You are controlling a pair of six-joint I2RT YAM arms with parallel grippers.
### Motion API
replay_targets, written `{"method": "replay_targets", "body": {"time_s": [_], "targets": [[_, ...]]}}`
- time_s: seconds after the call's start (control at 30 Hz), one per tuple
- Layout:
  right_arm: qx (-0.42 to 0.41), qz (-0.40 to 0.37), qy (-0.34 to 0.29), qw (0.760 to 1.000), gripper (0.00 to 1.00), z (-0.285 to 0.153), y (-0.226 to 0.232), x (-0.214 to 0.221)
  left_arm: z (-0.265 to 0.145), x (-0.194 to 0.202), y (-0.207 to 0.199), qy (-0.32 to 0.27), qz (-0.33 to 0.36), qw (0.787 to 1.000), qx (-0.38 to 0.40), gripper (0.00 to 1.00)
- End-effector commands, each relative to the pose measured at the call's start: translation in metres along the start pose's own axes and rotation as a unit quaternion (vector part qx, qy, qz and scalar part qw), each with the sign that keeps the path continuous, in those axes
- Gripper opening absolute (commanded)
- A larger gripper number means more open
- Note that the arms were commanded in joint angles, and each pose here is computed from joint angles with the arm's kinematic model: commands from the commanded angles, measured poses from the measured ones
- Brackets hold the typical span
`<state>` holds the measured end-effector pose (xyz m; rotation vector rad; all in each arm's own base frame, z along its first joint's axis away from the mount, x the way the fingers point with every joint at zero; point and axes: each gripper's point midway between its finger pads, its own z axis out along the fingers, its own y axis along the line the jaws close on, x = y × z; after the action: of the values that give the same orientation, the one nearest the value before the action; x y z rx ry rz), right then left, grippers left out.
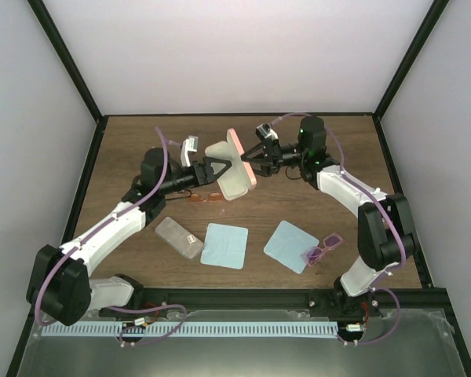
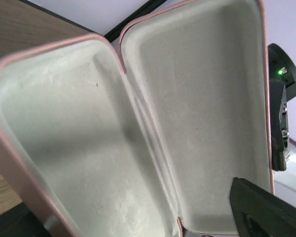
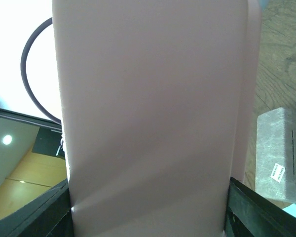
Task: Organize the sunglasses
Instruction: Open the sunglasses case, then place the sunglasses case at the center of the board.
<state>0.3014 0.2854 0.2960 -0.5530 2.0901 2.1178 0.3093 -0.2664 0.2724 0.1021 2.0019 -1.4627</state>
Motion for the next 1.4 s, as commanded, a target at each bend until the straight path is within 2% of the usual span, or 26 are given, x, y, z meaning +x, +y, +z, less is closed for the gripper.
{"method": "replay_targets", "body": {"time_s": [0.0, 0.1, 0.27, 0.4, 0.47, 0.53, 0.67, 0.8, 0.93, 1.13, 1.23, 1.37], "targets": [[-0.016, -0.054, 0.008, 0.998, 0.62, -0.003, 0.034, -0.014, -0.002, -0.007, -0.015, -0.014, 0.018, 0.999, 0.037, 0.84], [-0.018, -0.061, 0.009, 0.998, 0.62, -0.003, 0.042, -0.019, -0.003, -0.012, -0.018, -0.028, 0.023, 0.999, 0.041, 0.72], [-0.019, -0.057, 0.009, 0.998, 0.62, -0.002, 0.046, -0.021, -0.012, -0.018, -0.03, -0.051, 0.036, 0.996, 0.059, 0.65], [-0.018, -0.058, 0.008, 0.998, 0.62, -0.002, 0.046, -0.02, -0.019, -0.02, -0.031, -0.064, 0.04, 0.996, 0.054, 0.38], [-0.017, -0.057, 0.007, 0.998, 0.62, -0.003, 0.046, -0.02, -0.02, -0.018, -0.027, -0.061, 0.036, 0.996, 0.047, 0.19], [-0.015, -0.056, 0.005, 0.998, 0.62, -0.003, 0.043, -0.021, -0.021, -0.017, -0.025, -0.059, 0.037, 0.997, 0.042, 0.1], [-0.009, -0.047, 0.003, 0.999, 0.65, -0.002, 0.036, -0.022, -0.02, -0.02, -0.021, -0.049, 0.04, 0.998, 0.013, 0.09], [0.009, -0.042, -0.001, 0.999, 0.87, -0.001, 0.025, -0.029, -0.012, -0.03, -0.023, -0.024, 0.055, 0.998, -0.016, 0.06], [0.034, -0.029, -0.01, 0.999, 0.98, -0.001, 0.013, -0.037, -0.004, -0.042, -0.018, -0.004, 0.061, 0.996, -0.061, 0.07], [0.145, 0.015, -0.076, 0.986, 1.0, -0.01, -0.032, -0.05, 0.007, -0.036, -0.002, 0.031, 0.035, 0.995, -0.087, 0.1], [0.234, 0.07, -0.12, 0.962, 1.0, -0.029, -0.074, -0.048, 0.01, -0.031, 0.015, 0.037, 0.013, 0.993, -0.11, 0.1], [0.288, 0.138, -0.16, 0.934, 1.0, -0.056, -0.118, -0.032, 0.016, -0.024, 0.03, 0.048, -0.011, 0.991, -0.124, 0.14]]}}
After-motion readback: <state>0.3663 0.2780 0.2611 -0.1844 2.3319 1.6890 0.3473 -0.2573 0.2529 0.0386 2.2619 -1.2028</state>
